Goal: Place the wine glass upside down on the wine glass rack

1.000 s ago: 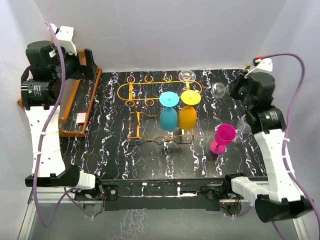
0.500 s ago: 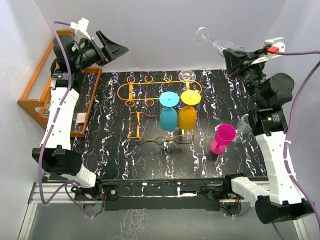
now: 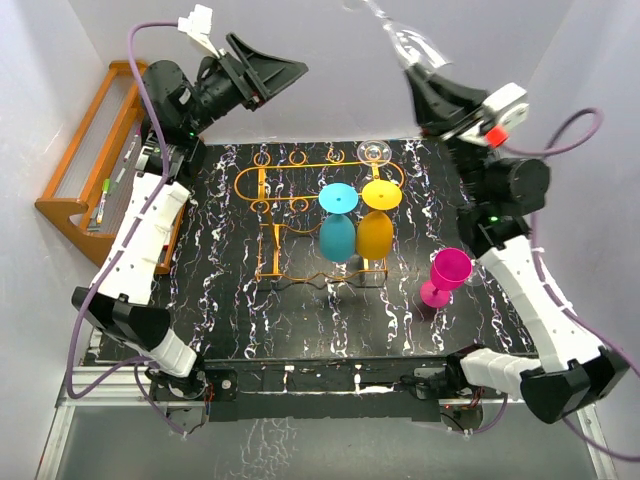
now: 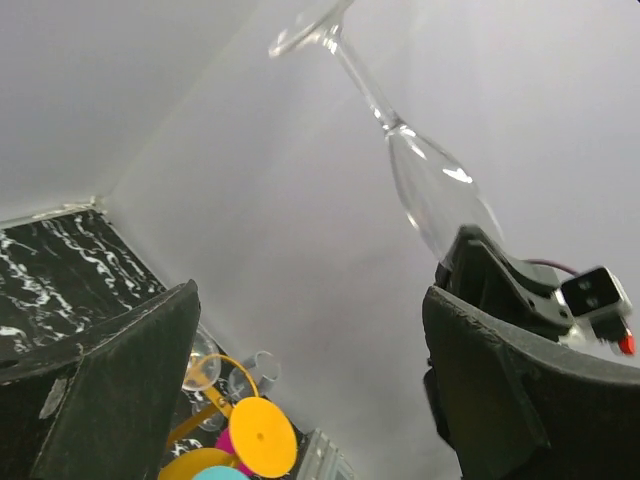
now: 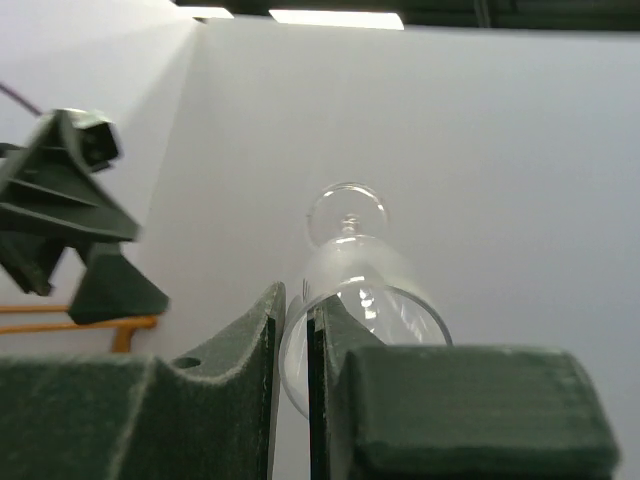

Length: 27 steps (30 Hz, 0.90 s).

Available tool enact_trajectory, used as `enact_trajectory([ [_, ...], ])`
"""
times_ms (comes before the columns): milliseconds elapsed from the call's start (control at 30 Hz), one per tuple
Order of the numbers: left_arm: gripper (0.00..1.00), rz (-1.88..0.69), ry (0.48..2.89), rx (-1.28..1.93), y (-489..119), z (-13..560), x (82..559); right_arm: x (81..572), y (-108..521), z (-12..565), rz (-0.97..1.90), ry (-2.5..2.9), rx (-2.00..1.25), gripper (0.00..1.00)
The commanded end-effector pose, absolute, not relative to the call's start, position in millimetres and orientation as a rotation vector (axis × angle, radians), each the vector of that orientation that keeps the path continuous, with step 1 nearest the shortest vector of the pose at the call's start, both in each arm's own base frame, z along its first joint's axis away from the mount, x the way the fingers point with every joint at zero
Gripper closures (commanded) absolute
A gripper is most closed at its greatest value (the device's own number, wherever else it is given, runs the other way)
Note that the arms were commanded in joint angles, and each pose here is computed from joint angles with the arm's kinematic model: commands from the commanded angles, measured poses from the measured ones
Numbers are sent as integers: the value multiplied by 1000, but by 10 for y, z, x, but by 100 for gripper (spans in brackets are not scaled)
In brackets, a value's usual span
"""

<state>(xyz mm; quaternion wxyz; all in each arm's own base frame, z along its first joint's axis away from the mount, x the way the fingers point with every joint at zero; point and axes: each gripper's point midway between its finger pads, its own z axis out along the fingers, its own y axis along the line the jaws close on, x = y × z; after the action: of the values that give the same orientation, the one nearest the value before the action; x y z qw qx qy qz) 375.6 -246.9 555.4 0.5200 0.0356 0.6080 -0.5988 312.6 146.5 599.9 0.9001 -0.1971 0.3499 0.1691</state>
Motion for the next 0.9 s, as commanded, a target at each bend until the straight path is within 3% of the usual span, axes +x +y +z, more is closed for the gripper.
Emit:
enact_trajectory([
  [0,9,-1433,1341,91,-2500,5891,3652,2508,1860,6443,135,293,-521,92],
  [400,14,-1529,1253,95,-2507,6197,3551,2065,2467,6139,-99,102,-364,92],
  [700,27,-1570,1228,137,-2483,6331,3331,2169,2517,5969,-161,179,-299,92],
  [867,26,-1602,1232,158,-2424,6323,3195,2218,2567,5888,-153,197,-312,92],
])
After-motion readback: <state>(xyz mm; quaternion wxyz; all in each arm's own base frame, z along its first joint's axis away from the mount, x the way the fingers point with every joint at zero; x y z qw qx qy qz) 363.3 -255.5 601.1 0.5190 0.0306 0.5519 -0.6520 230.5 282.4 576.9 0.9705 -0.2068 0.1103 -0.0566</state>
